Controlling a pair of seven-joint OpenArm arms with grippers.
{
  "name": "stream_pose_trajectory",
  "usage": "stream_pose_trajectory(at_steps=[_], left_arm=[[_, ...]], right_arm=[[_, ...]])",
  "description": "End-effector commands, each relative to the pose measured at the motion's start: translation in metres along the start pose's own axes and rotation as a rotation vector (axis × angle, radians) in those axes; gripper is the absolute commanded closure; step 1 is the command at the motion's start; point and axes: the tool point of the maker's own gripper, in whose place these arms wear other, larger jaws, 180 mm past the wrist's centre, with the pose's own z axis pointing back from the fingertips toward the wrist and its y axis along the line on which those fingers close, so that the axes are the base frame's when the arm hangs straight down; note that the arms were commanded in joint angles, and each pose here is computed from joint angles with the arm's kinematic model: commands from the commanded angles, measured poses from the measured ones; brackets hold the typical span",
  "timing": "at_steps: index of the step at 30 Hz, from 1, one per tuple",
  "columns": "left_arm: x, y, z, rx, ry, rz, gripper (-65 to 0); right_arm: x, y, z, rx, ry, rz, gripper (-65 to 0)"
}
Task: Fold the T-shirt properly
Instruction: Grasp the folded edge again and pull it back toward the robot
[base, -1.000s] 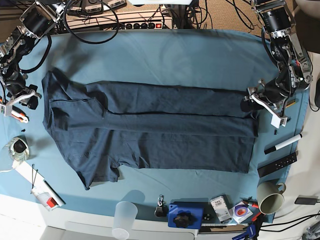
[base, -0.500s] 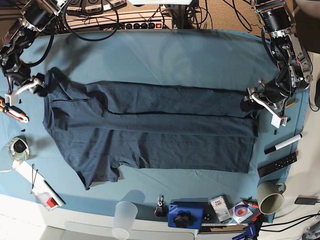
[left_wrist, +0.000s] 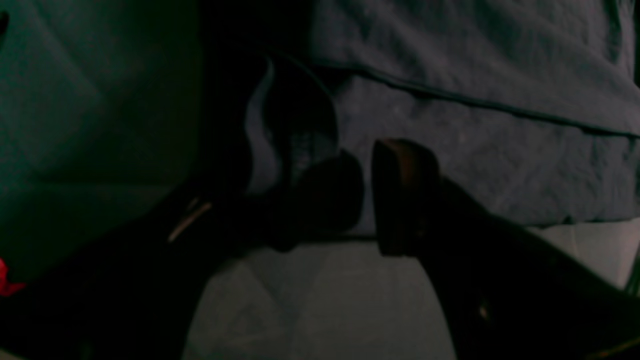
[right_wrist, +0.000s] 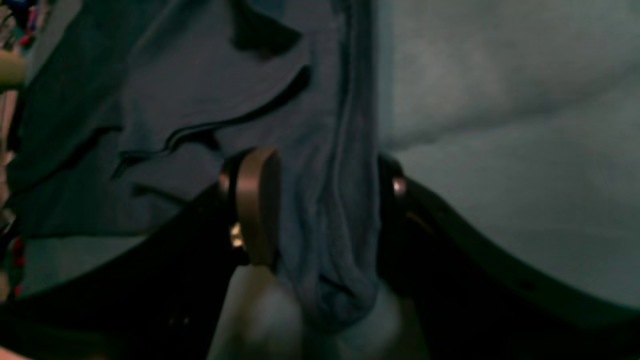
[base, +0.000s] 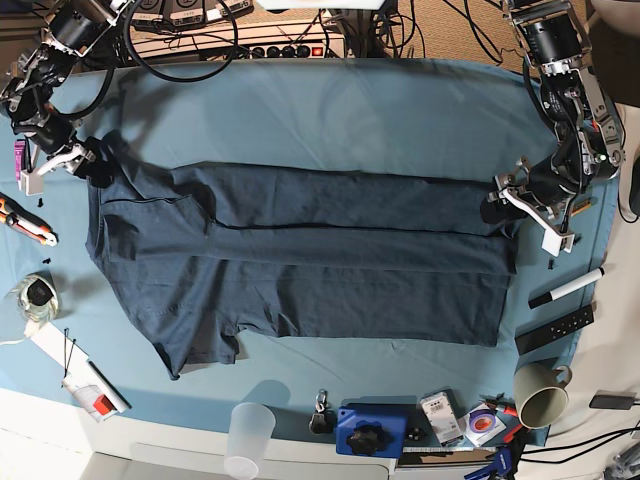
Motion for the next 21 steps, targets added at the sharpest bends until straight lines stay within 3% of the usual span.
stream_pose_trajectory(at_steps=[1,9,10,12,15,16,21], left_arm=[[0.007,0.000,0.004,0.000,-0.011,-0.016,-33.6],[0.008,-0.001,0.003,-0.001,-0.018,-0.017,-33.1],[0.008,-0.001,0.003,-0.001,-0.018,-0.017,-31.6],[0.008,-0.001,0.003,-0.001,-0.018,-0.017,-24.4],[0.008,0.000,0.003,-0.001,-0.017,-0.017,-6.5],[0.008,0.000,0.003,-0.001,-0.016,-0.016,-0.4],[0.007,0.001,0.004,0.003,-0.007,-0.020,0.0]], right_arm=[[-0.012,-0.006,0.003,-0.028,0.086,0.008,-28.1],[-0.010,0.003,-0.001,0.010,0.079,0.011,-27.6],[-0.011,0.005,-0.003,0.012,0.087,0.017,-25.0],[-0.012,0.007,-0.008,0.008,0.097,0.036,-15.5],[-0.016,0.007,-0.017,-0.012,0.118,0.074,-1.8],[-0.017,0.007,-0.020,-0.022,0.122,0.086,0.0],[-0.012,0.002,-0.022,-0.066,0.113,0.113,0.0]])
